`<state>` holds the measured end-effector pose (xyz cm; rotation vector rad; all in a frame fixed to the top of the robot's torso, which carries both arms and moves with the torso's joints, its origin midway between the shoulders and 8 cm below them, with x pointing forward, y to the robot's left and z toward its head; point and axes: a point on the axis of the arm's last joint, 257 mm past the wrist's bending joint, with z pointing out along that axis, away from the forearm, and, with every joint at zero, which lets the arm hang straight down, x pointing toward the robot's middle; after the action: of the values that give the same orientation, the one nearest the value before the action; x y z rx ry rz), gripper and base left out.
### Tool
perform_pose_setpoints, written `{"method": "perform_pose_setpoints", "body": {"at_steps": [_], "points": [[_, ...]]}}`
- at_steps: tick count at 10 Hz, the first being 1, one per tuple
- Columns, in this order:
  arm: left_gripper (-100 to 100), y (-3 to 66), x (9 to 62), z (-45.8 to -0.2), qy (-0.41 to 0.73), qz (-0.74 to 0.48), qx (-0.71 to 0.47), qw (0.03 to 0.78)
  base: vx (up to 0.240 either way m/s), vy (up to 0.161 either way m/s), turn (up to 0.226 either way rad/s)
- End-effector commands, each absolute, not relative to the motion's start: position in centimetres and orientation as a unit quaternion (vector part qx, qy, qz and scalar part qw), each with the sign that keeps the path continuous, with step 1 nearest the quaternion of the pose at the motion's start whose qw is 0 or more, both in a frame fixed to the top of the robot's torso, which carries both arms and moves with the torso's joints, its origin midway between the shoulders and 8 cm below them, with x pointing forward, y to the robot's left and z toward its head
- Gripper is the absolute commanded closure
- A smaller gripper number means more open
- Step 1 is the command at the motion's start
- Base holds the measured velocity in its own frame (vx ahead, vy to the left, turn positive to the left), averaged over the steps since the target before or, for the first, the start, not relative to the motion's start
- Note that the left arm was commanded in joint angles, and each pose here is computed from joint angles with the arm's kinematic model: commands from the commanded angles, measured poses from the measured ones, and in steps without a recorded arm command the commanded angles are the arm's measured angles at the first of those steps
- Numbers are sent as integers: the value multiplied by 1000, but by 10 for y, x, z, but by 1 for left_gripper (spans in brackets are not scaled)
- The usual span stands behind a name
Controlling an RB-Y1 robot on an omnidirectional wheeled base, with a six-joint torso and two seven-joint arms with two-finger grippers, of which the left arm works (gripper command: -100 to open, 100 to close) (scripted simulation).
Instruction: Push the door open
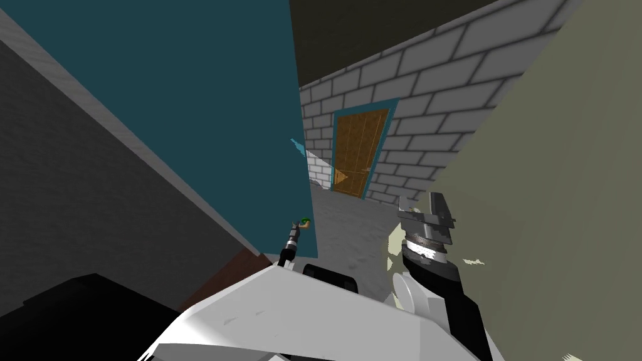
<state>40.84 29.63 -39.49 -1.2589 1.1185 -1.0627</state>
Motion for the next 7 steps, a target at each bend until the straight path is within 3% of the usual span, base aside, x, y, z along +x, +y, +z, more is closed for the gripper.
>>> {"method": "perform_pose_setpoints", "body": {"at_steps": [1, 4, 7], "points": [[100, 304, 412, -389, 459, -445, -535, 552, 200, -74, 75], [100, 308, 412, -391, 443, -440, -551, 554, 219, -88, 82], [100, 339, 406, -389, 444, -423, -548, 569, 125, -13, 33]]}}
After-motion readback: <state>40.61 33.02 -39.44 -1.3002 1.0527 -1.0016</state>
